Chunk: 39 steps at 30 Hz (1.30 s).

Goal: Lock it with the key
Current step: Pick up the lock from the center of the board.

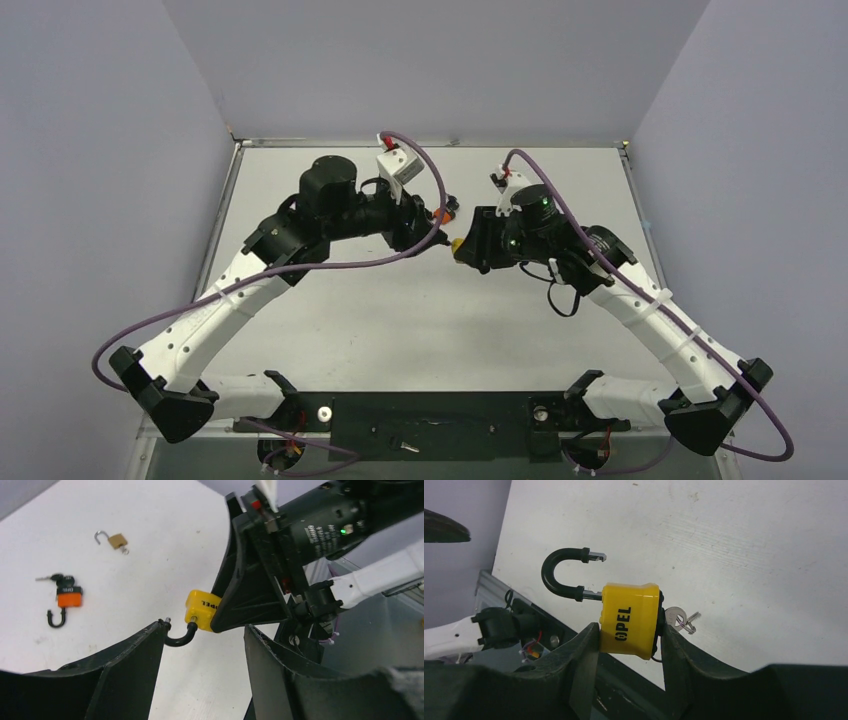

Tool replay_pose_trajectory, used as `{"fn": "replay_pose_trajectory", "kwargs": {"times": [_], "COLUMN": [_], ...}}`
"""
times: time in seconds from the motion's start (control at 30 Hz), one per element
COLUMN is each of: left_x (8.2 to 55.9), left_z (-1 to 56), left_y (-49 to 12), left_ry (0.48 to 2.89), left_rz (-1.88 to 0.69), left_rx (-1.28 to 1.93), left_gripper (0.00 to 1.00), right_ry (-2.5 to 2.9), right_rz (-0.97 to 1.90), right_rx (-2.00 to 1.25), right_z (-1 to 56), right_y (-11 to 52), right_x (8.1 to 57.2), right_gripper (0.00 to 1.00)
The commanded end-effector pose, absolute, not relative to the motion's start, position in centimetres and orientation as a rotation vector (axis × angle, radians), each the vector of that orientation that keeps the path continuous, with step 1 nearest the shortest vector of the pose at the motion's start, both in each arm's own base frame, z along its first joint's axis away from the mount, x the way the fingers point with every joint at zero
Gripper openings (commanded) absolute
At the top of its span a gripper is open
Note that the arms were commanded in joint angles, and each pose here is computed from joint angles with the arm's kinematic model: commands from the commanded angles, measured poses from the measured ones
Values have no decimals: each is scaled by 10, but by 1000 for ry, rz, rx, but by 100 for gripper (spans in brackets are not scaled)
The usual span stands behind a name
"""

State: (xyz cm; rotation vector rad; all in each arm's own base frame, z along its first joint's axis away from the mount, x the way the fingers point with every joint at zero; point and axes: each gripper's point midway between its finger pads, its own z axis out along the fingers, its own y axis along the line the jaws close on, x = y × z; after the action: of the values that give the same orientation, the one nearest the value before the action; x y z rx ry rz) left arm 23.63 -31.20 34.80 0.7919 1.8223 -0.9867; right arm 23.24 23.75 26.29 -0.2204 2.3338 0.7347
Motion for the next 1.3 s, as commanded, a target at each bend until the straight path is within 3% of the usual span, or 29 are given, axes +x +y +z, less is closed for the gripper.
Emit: {"fn": "replay_pose_trajectory", "kwargs": {"times": [0.0,0.13,0.73,0.97,1.27], "left_x": [199,176,173,172,167], "left_z": [406,398,395,394,387], "left_y": [-312,-320,-315,-320,-326], "left_ry": [1556,1560,1600,1622,1653], "left_rz": [-1028,-1025,-952,-957,-945], "left_rx": [1005,1121,1140,1138,1157], "left_gripper": [57,57,52,41,35], "right_ry": [2210,2196,2166,2166,2152], "right_rz": [965,1036,1052,1026,1011], "right_rx": [-275,-315,-379,-378,-370], "right_z": [326,345,377,377,381], "right_y": [251,254,247,243,239], "right_x": [206,191,167,168,168], "right_gripper": [0,0,0,0,0]}}
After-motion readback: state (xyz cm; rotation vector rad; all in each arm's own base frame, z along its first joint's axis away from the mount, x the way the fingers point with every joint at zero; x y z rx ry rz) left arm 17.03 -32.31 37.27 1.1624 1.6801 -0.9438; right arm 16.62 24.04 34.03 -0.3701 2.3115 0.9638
